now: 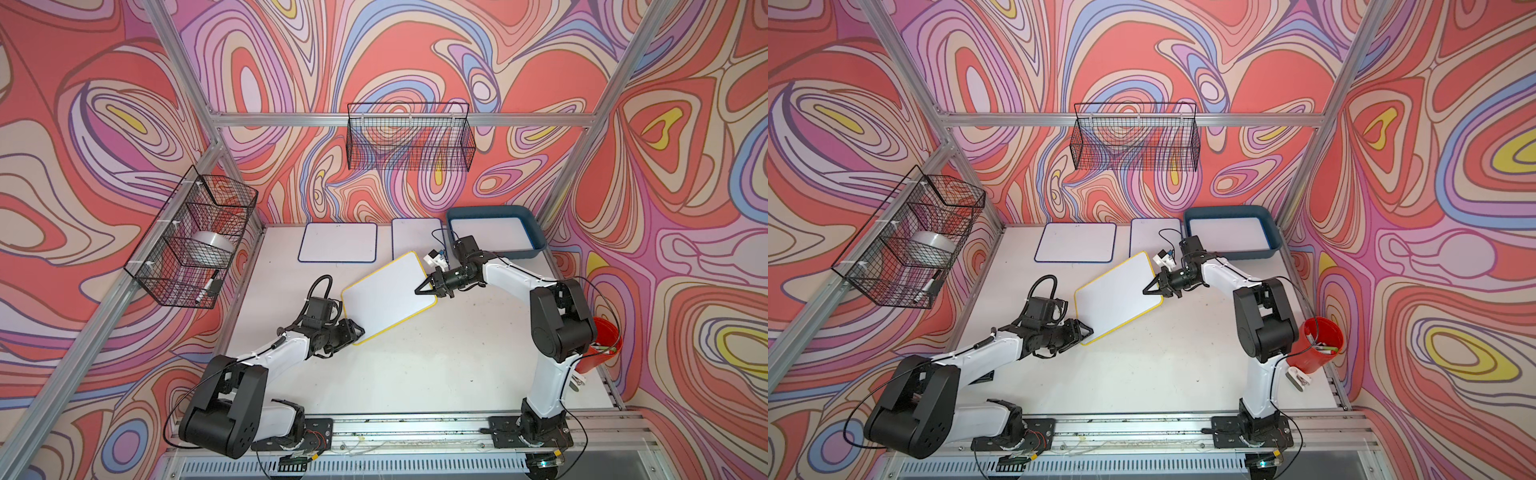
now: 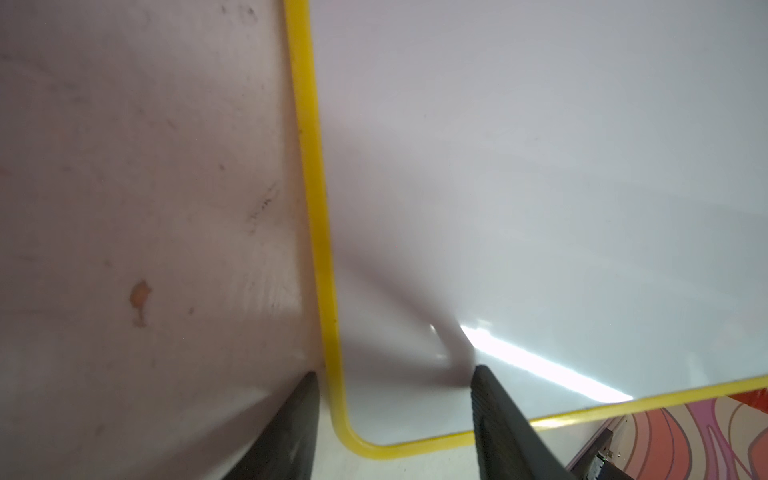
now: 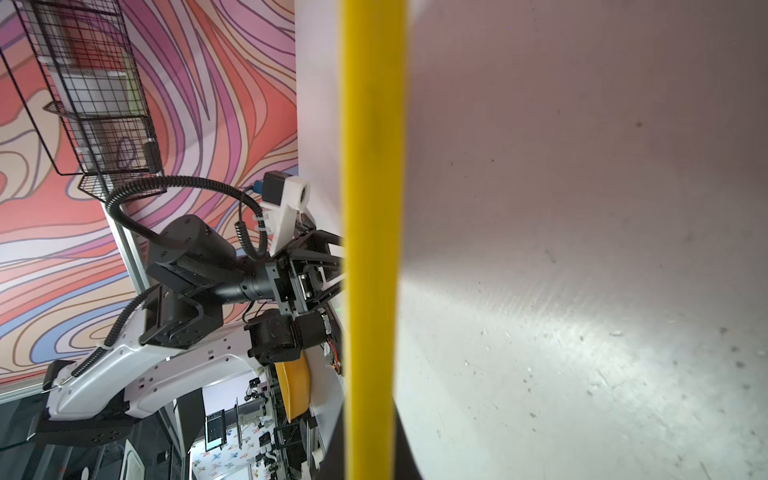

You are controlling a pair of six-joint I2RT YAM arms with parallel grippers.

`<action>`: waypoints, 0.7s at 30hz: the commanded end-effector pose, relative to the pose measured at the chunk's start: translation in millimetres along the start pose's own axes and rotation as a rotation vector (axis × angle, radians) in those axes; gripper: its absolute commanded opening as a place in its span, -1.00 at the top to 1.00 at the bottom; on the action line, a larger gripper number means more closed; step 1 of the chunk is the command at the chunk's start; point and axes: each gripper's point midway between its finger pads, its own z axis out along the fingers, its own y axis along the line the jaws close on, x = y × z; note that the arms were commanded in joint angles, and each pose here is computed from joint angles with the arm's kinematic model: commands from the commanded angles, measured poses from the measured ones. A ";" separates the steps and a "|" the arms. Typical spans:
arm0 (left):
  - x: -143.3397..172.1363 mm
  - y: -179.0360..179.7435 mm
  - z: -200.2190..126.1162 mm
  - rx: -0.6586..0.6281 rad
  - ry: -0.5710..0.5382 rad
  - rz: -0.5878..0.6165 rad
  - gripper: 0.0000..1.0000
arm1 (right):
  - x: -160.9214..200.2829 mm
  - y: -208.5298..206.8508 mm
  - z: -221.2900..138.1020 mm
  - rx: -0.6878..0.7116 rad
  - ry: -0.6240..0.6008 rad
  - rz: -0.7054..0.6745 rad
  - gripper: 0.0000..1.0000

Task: Put the whiteboard into the storage box
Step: Pick up the whiteboard at the center of the board.

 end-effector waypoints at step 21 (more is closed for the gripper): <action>-63.8 -47.2 -27.4 0.176 -0.142 -0.011 -0.14 | -59.1 54.3 -119.8 -0.170 -0.331 -0.132 1.00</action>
